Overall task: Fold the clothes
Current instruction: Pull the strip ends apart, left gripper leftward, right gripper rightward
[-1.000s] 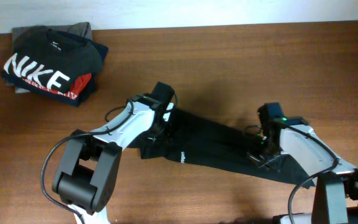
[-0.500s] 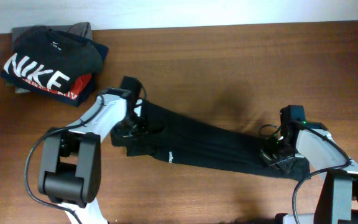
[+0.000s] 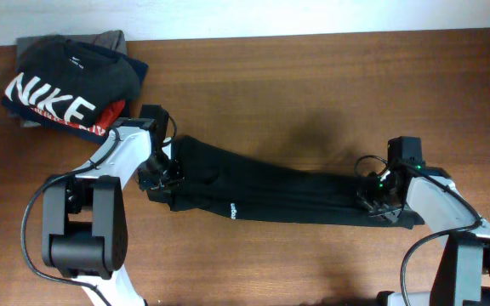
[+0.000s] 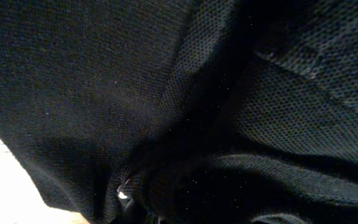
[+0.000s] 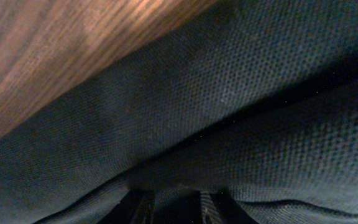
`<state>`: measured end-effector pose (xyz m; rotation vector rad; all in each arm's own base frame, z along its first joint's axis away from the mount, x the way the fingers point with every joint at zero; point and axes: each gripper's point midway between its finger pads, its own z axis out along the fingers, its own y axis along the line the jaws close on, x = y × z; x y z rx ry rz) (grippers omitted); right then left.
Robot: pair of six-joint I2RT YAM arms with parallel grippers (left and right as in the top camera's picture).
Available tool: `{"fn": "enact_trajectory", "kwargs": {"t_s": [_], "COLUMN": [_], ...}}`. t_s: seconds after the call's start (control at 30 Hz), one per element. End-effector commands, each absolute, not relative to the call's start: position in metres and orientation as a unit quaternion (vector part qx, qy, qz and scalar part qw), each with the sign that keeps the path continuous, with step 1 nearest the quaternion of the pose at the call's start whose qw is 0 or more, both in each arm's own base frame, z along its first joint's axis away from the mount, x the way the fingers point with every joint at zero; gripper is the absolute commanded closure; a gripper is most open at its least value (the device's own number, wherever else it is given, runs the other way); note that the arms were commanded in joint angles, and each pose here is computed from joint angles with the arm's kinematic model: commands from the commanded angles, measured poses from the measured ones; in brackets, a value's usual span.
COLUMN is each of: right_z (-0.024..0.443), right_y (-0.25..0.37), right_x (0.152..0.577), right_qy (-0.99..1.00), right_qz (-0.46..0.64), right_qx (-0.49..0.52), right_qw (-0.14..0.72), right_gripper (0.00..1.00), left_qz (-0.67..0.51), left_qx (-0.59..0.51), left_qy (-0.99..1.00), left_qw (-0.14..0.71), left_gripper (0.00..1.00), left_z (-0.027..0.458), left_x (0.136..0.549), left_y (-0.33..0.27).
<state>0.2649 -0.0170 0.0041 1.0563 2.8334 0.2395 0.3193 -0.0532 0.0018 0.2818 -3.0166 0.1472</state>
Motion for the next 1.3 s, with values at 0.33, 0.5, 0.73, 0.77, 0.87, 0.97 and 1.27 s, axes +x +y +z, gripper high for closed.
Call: {"fn": "enact_trajectory", "kwargs": {"t_s": [0.33,0.5,0.73,0.77,0.87,0.97,1.27], "right_z": [0.102,0.111,0.107,0.107,0.106,0.101,0.059], "right_y": [-0.051,-0.053,-0.086,-0.095,-0.12,-0.121,-0.094], "right_x": [0.307,0.3,0.278,0.274,0.261,0.255,0.257], "right_qy": [0.947,0.954,0.934,0.928,0.917,0.915,0.923], "right_qz": [0.018,0.009,0.004,0.003,0.02,0.075,0.185], "right_qx": [0.31,0.29,0.353,0.369,0.396,0.393,0.329], "right_qw": [0.087,0.072,0.047,0.045,0.041,0.039,0.071], "right_gripper": [0.67,0.46,0.01,0.01,0.01,0.01,0.01], "left_qz": [0.01,0.037,0.045,0.045,0.045,0.046,0.046], "left_qx": [0.084,0.071,0.063,0.063,0.064,0.066,0.067], "left_qy": [-0.996,-0.995,-0.996,-0.996,-0.996,-0.995,-0.995], "left_qw": [-0.029,-0.056,-0.051,-0.051,-0.051,-0.055,-0.056], "left_gripper": [0.74,0.25,0.01,0.01,0.01,0.01,0.01], "left_z": [0.07,0.091,0.09,0.09,0.09,0.091,0.091], "left_x": [0.316,0.315,0.313,0.313,0.313,0.316,0.316], "left_y": [-0.042,-0.056,-0.063,-0.063,-0.063,-0.063,-0.063]}}
